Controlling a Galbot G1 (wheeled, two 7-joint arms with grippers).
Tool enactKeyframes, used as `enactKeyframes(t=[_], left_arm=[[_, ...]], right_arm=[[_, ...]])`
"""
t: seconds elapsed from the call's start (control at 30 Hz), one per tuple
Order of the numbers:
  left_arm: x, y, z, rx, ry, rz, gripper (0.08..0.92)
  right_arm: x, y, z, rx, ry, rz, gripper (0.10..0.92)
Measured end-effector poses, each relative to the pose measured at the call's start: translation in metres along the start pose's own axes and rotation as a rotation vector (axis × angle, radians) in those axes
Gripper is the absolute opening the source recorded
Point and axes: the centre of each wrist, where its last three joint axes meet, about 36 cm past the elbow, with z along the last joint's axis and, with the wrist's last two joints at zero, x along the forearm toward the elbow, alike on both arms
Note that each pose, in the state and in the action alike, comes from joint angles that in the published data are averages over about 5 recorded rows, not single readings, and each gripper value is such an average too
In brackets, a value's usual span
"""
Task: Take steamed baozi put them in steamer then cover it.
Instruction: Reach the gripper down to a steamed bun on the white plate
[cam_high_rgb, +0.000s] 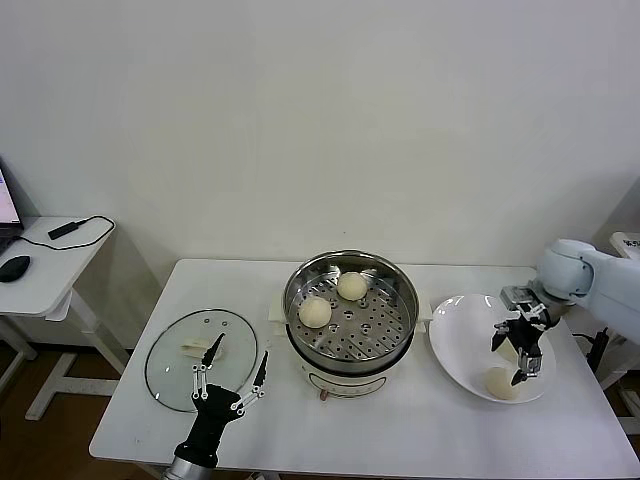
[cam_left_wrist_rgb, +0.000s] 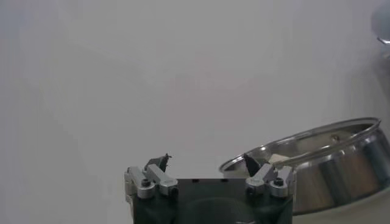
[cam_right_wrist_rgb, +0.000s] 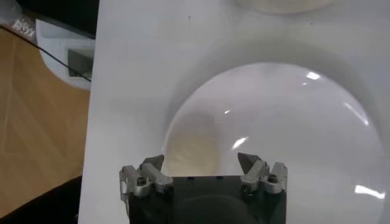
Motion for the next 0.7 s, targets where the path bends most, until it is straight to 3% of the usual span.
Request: enactKeyframes(t=[0.47,0.7], left_arm=[[-0.002,0.003,0.003,-0.006,0.004,-0.006,0.823],[-0.002,0.003,0.004,-0.007,0.006,-0.008,0.823]], right_arm=[[-0.027,-0.002,0.009,-0.022,0.003,-0.008,0.814],[-0.033,-0.004,0.009,-0.028,0.002,-0.013,0.754]])
